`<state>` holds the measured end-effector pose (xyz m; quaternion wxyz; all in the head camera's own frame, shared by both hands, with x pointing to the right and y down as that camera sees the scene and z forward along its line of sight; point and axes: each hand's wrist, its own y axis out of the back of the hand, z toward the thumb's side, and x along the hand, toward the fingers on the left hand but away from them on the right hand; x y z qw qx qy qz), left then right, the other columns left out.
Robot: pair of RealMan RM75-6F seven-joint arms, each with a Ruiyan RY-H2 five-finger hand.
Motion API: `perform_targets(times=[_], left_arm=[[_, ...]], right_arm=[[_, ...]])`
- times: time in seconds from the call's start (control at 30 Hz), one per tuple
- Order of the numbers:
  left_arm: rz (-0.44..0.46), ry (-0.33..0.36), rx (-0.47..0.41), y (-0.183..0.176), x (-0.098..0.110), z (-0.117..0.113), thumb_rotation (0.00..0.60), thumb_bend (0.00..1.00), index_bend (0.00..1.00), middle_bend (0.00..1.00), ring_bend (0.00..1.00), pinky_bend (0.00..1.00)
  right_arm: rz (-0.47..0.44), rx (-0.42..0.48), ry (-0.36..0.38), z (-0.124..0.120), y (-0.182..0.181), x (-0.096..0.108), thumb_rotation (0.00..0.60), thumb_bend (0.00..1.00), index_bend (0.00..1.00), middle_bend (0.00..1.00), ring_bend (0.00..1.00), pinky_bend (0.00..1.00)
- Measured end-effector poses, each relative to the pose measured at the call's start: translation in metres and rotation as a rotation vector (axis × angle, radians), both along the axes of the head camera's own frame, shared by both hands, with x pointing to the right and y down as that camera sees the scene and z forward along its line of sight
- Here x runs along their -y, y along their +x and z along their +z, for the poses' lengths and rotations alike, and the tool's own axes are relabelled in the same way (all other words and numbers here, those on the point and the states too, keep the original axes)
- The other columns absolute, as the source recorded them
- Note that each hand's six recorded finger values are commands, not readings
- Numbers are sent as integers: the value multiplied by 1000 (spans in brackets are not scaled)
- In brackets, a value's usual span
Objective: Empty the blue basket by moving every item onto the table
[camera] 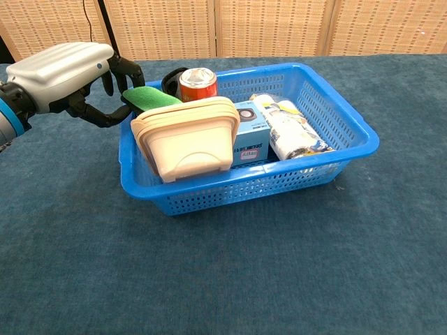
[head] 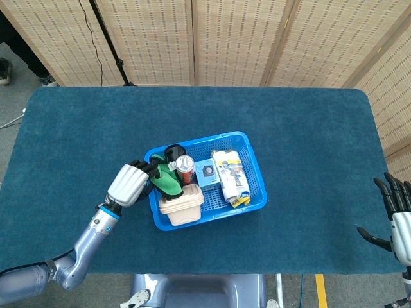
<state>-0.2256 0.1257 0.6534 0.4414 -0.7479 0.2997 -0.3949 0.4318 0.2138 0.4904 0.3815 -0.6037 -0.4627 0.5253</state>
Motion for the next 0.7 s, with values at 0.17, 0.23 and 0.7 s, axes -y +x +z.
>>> perform_targets(times=[0.17, 0.23, 0.7], left_arm=[[24, -14, -8, 7, -3, 4, 600, 744, 609, 495, 473, 527], [25, -5, -12, 7, -3, 3, 600, 822, 667, 541, 516, 567], [-109, 245, -144, -39, 63, -86, 600, 878, 726, 588, 562, 593]], right_arm=[[-7, -2, -11, 0, -1, -2, 600, 0, 0, 0, 0, 0], [-7, 0, -12, 0, -1, -2, 600, 0, 0, 0, 0, 0], [-8, 16, -17, 0, -2, -2, 600, 0, 0, 0, 0, 0]])
